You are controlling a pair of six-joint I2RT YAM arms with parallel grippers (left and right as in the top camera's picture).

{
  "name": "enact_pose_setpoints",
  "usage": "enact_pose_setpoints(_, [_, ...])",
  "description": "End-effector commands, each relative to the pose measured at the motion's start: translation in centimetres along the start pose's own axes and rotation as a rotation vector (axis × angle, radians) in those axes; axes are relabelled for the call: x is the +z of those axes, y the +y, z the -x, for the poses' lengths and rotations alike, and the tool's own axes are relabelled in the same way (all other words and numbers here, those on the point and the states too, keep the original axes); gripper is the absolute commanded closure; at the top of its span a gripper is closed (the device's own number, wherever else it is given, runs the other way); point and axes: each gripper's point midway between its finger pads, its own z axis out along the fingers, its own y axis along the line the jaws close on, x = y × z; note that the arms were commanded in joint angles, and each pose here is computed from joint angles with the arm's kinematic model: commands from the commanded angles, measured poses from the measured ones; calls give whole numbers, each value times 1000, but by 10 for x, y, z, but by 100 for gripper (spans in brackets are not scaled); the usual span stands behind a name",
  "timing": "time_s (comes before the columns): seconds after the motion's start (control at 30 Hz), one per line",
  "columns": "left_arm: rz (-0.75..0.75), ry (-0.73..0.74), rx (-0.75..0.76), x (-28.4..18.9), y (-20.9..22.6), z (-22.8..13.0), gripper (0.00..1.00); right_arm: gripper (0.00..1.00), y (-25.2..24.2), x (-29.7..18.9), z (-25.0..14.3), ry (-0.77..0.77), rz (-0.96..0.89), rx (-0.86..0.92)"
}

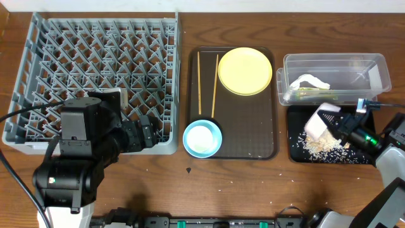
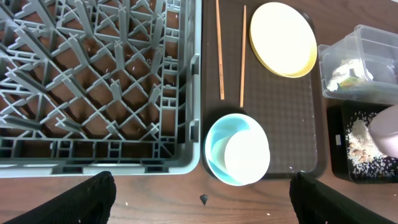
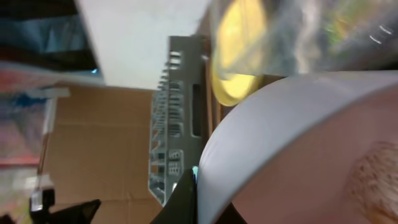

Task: Sort waste into correct bins and load items into the dishwasher
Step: 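Tip the pink bowl over the black tray to dump the rice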

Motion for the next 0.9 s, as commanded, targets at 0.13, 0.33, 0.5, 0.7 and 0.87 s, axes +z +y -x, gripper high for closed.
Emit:
enact_pose_setpoints(0.13, [3, -24, 13, -6, -2, 7, 10, 99, 12, 4, -4, 24, 33, -29])
enact_pose_setpoints(0.33, [2, -27, 14, -6, -2, 7, 9, 99, 26, 4, -3, 41, 106, -70])
enact_pose_setpoints(0.5, [2, -28, 14, -6, -2, 7, 10, 99, 57, 4, -12, 95, 258, -240])
enact_pose_setpoints(0.7, [2, -26, 14, -6, -2, 7, 9, 99, 60, 4, -13, 96, 257, -234])
enact_pose_setpoints(0.87, [3, -24, 13, -6, -2, 7, 10, 99, 51, 6, -10, 83, 205, -181])
